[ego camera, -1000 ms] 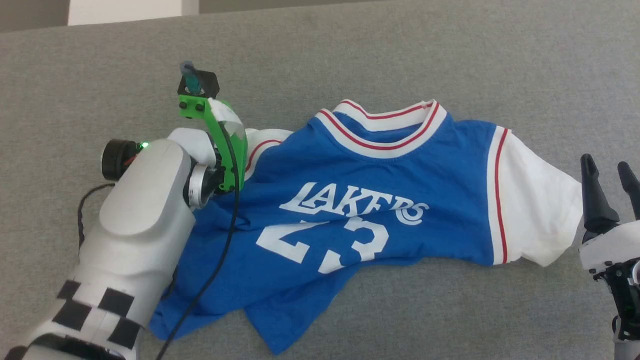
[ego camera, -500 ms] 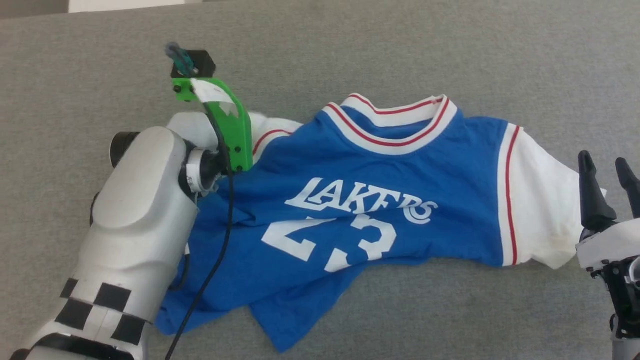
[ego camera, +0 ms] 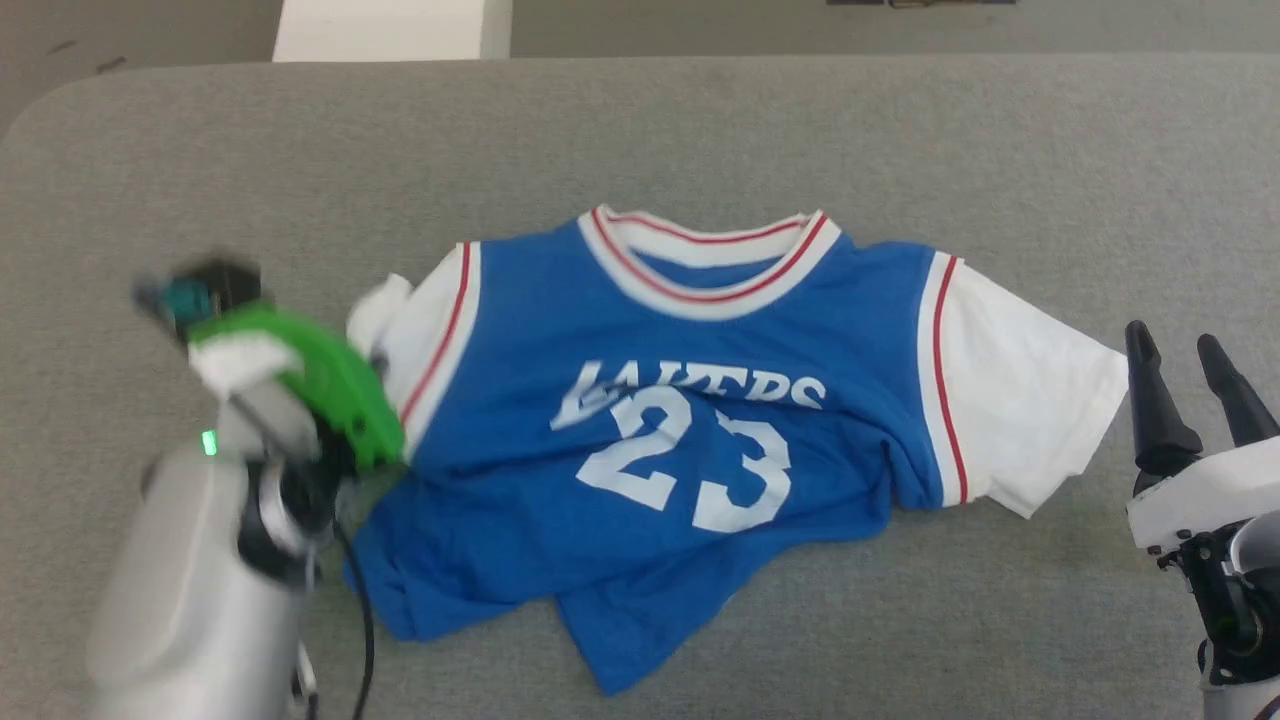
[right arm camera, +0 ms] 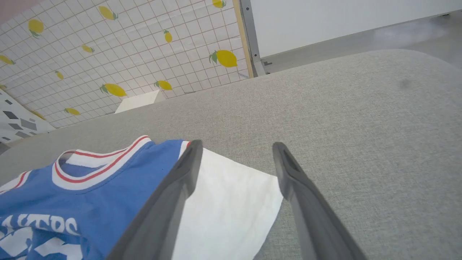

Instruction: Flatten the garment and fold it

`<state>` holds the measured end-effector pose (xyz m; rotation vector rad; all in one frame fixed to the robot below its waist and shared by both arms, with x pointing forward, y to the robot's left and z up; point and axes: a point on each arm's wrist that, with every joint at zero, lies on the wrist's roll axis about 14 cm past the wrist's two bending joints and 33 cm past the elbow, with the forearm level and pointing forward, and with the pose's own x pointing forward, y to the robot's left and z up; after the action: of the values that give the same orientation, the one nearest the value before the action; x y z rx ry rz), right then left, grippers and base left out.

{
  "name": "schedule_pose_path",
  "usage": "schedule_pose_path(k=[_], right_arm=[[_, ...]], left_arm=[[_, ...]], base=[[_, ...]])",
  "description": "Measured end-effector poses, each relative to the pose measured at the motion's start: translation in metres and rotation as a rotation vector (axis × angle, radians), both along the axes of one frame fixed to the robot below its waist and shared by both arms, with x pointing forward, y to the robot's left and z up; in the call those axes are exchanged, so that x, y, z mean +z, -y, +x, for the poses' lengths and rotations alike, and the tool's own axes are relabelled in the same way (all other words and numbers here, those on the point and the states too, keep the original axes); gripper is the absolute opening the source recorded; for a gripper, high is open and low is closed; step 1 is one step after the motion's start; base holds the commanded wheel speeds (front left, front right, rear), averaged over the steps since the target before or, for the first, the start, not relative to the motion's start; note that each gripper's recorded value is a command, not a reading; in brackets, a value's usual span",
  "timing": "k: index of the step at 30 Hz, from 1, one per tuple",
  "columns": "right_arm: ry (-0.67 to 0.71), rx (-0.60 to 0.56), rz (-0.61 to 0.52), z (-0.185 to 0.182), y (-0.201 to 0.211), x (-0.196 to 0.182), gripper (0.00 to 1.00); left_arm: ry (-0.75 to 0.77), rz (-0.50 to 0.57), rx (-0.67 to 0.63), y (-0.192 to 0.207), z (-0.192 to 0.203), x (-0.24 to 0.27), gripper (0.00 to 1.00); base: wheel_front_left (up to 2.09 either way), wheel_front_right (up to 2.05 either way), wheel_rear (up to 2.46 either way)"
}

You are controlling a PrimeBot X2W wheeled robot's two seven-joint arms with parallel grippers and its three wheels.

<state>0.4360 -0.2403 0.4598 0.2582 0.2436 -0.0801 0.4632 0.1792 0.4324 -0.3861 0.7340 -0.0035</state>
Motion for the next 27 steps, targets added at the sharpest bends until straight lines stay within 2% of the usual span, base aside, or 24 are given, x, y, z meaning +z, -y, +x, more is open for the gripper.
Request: schedule_pose_path(k=[5,9,11,16,22,27], right_arm=[[0.019,0.037,0.003,0.005,-0.012,0.007,1.0],[0.028,0.049,0.0,0.005,-0.015,0.01,1.0],[0.031,0.052,-0.001,0.005,-0.016,0.012,1.0],[0.032,0.052,-0.003,0.001,-0.015,0.016,1.0],[0.024,0.029,-0.006,-0.01,-0.007,0.015,1.0],[-0.017,0.018,-0.006,-0.018,-0.001,0.008,1.0]], left_arm=[[-0.142,-0.089,0.128,-0.008,-0.065,-0.047,0.0],[-0.14,-0.151,0.19,-0.006,-0.078,-0.052,0.0],[-0.118,-0.177,0.223,-0.007,-0.08,-0.051,1.0],[0.013,-0.166,0.266,-0.018,-0.073,-0.03,1.0],[0.374,0.067,0.252,-0.05,-0.049,0.035,1.0],[0.475,0.147,0.195,-0.043,-0.052,0.045,1.0]], base=[[0.0,0.0,0.0],[0.0,0.0,0.0],[0.0,0.0,0.0],[0.0,0.0,0.0],[0.0,0.0,0.0],[0.0,0.0,0.0]])
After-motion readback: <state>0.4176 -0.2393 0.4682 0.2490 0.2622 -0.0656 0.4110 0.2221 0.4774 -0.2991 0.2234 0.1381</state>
